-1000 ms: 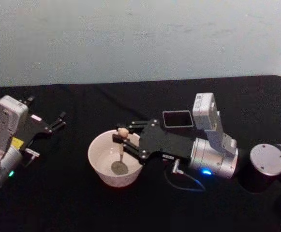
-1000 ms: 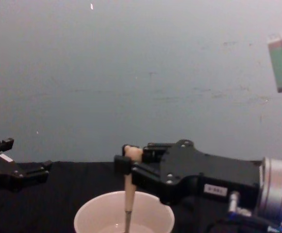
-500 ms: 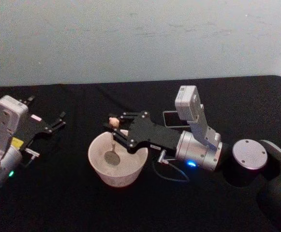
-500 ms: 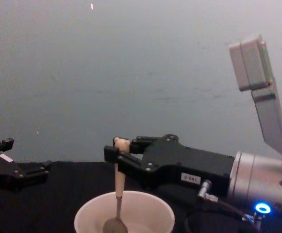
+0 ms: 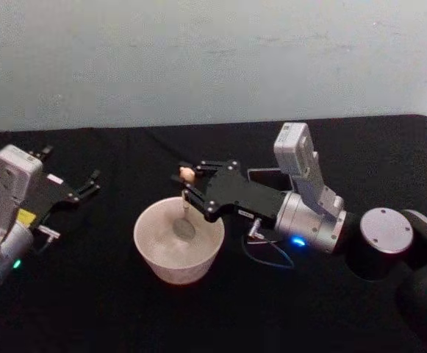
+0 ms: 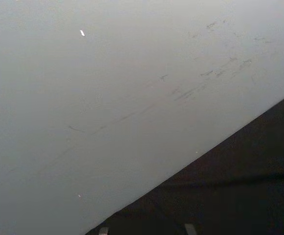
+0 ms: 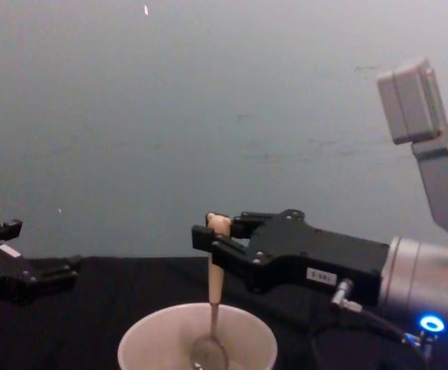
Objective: Pick up the stirring spoon with one hand, stir inside the cup, then place it back in its original position.
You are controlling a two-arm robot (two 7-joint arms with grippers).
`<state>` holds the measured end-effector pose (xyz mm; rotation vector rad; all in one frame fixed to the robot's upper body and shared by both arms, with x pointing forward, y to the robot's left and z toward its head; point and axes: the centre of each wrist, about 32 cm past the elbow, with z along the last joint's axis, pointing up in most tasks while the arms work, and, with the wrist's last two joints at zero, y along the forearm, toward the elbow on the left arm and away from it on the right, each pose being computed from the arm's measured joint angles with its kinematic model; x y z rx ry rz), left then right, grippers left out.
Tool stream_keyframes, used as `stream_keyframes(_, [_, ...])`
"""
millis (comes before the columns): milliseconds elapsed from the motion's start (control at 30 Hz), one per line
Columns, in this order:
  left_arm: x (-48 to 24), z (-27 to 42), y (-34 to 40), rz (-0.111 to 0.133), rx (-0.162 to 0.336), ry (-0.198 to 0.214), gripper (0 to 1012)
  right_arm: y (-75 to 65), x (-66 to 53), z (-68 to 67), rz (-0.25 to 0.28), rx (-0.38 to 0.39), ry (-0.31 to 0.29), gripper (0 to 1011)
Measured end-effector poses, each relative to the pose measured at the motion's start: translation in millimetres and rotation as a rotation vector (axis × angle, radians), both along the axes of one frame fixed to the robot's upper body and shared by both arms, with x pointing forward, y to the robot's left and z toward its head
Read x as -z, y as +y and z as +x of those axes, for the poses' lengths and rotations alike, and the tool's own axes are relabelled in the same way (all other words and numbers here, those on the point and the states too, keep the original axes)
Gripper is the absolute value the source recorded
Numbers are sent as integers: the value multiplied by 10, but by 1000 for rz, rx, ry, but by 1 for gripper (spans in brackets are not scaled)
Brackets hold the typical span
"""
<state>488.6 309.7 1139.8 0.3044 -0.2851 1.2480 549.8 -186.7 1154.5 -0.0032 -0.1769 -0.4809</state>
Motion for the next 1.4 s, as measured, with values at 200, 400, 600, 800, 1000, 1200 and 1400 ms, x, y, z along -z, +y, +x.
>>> stream_keyframes(200, [0,0,0,0,0,0,1001,-105,-20,-42,-2,13,1,214])
stream_keyframes(400, [0,0,0,0,0,0,1001,-190,-26,-154,-4,-14,11,214])
stream_keyframes(600, [0,0,0,0,0,0,1001,-173,-21,-275,-1,-68,28,214])
stream_keyframes(800, [0,0,0,0,0,0,1001,-82,-24,-311,11,-94,36,214])
stream_keyframes(1000, [0,0,0,0,0,0,1001,65,-16,-250,19,-80,36,214])
stream_keyframes(1200, [0,0,0,0,0,0,1001,164,5,-131,18,-26,32,214])
stream_keyframes(1400, [0,0,0,0,0,0,1001,144,4,-58,18,16,29,213])
